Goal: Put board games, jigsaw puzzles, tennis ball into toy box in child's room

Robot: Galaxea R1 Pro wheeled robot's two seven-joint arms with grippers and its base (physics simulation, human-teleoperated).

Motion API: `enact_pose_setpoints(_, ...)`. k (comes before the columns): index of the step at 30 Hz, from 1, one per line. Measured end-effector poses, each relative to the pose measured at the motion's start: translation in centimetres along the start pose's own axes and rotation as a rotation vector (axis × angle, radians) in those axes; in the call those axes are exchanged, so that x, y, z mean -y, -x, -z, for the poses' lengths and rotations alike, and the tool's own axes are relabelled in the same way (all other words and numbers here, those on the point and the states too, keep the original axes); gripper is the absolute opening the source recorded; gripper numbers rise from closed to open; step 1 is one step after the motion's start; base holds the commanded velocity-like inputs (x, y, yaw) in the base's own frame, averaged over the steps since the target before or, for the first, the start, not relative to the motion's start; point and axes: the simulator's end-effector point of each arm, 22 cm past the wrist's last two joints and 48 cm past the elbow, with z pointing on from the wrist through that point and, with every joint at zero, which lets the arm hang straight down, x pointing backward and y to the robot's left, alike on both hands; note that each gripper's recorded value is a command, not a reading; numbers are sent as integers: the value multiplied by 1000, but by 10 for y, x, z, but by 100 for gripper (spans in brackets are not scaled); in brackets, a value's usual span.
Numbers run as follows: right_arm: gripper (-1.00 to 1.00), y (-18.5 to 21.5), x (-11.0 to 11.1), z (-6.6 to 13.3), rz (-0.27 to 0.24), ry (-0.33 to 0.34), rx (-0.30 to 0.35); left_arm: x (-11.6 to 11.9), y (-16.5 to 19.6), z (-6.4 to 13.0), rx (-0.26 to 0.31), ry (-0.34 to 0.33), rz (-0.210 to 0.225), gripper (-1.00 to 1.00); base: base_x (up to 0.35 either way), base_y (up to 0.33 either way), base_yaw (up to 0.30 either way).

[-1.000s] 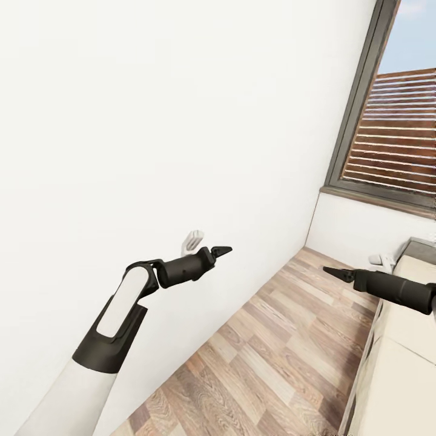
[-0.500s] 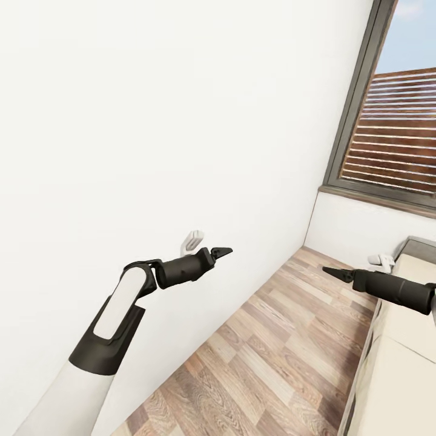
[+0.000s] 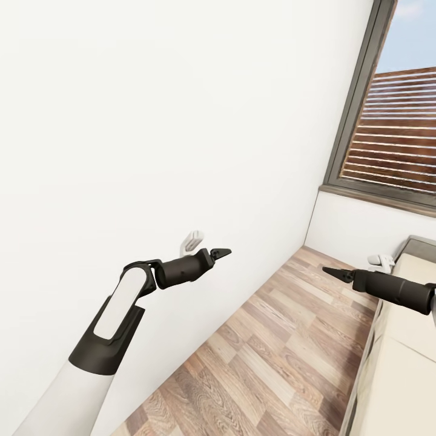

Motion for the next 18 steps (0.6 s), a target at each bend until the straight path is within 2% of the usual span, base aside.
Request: enact_pose_setpoints(18,100,-12,9,-11,3,-2,-4,-23,-5,-11,-4,20,5,100,0,0,-3)
